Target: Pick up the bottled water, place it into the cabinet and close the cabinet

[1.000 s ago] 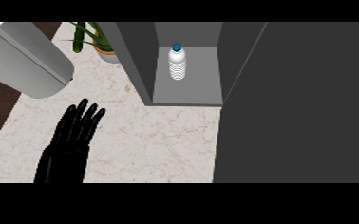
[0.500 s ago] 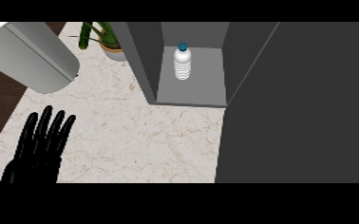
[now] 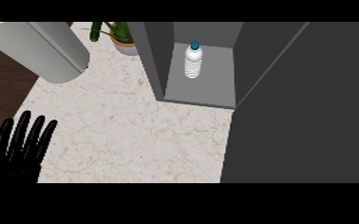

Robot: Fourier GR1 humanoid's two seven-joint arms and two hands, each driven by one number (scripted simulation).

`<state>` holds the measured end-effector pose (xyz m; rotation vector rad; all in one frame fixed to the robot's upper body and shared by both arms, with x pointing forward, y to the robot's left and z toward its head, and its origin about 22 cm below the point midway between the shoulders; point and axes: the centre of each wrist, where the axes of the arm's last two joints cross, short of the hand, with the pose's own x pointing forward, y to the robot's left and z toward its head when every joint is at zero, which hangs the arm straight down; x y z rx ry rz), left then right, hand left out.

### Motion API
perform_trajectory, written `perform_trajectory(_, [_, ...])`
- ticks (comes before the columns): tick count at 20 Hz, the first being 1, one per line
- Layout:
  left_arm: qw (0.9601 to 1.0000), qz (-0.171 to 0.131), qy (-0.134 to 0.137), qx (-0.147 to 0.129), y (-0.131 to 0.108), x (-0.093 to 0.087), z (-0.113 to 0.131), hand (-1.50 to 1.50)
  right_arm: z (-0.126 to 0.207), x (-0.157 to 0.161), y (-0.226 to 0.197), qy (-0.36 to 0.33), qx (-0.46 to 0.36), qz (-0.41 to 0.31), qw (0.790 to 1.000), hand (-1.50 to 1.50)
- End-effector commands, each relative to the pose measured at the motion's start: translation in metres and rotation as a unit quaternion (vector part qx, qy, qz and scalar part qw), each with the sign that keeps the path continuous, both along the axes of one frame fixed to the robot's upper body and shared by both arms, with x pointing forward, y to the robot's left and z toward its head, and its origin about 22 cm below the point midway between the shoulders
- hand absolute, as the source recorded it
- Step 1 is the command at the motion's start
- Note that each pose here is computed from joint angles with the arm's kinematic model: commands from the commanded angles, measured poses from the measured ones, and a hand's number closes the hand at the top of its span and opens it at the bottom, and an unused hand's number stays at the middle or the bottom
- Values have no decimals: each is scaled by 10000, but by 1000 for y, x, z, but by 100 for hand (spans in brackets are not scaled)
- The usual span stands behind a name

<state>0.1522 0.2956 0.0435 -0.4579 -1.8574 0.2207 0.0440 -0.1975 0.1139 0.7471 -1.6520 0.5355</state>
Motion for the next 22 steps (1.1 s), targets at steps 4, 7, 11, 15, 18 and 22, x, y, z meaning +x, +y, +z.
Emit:
perform_trajectory(4, [9996, -232, -146, 62, 15, -1, 11, -150, 22, 2, 27, -318, 32, 1188, 9924, 150])
perform_trajectory(7, [9991, -350, -179, 127, 18, 5, 16, -150, 18, 8, 30, -340, 27, 1382, 9898, 150])
perform_trajectory(11, [9985, -488, -168, 159, 21, 3, 15, -150, 16, 17, 30, -453, -254, 1377, 9891, 150])
perform_trajectory(15, [9979, -603, -97, 228, 24, 3, 16, -150, 20, 26, 24, -771, -792, 1528, 9821, 150])
perform_trajectory(18, [9975, -649, -132, 244, 25, 6, 19, -150, 23, 34, 20, -1096, -1143, 1747, 9718, -150])
perform_trajectory(22, [9976, -618, -158, 266, 32, 7, 21, -150, 27, 42, 23, -1278, -1163, 1749, 9693, 150])
